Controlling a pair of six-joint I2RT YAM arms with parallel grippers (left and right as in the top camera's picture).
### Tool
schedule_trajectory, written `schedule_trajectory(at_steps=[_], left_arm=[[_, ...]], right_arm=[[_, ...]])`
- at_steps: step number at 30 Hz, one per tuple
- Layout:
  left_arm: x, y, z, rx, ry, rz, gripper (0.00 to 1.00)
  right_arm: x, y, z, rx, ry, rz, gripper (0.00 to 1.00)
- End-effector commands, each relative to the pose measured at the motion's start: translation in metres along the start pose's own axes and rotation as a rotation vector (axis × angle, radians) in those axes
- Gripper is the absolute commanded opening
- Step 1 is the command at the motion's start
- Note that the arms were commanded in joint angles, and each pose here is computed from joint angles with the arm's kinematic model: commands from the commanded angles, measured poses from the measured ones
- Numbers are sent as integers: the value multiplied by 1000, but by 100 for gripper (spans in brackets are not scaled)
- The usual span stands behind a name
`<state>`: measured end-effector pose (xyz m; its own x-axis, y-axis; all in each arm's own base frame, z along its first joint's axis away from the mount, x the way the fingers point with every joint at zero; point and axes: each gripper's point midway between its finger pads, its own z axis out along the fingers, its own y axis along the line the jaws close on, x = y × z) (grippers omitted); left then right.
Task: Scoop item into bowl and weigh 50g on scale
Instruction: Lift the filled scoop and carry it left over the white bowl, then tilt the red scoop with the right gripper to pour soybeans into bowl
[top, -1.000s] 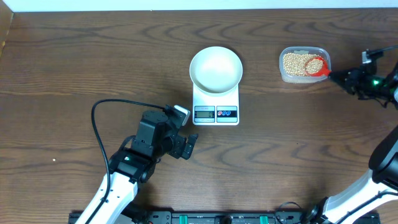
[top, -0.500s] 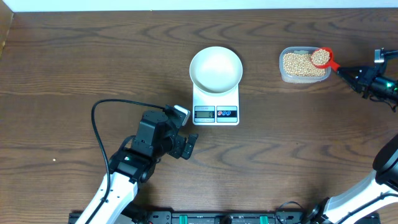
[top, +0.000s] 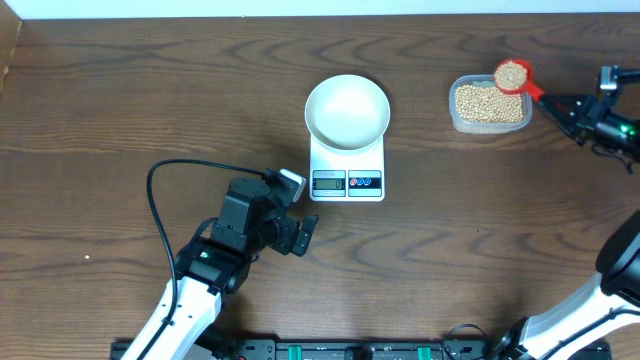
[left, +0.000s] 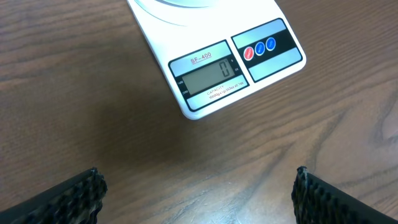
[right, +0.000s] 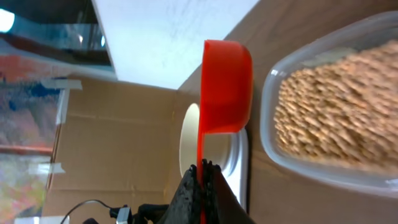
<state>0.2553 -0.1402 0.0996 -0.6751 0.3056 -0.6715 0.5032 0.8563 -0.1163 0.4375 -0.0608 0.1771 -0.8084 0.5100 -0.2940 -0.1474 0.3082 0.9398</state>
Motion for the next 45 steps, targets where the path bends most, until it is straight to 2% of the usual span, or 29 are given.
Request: schedule_trajectory(at_steps=[1,10,17,29,35,45], left_arm=[[-10,3,-4,-14,-23,14,98],[-10,3,-4,-14,-23,14,98],[-10,3,-4,-14,-23,14,98],[-10,3,-4,-14,-23,13,98],[-10,3,-4,-14,-23,14,98],[-10,3,-4,-14,-23,14,98]], right_arm=[[9,19,28,-76,73,51,1],[16,64,99,-157,190,-33,1],[42,95,144,-207,280,-83,1],[81,112,181,-240,373,-155,1],[96,96,199,-149,365,-152,2],[118,94,210,-137,415,-171,1]])
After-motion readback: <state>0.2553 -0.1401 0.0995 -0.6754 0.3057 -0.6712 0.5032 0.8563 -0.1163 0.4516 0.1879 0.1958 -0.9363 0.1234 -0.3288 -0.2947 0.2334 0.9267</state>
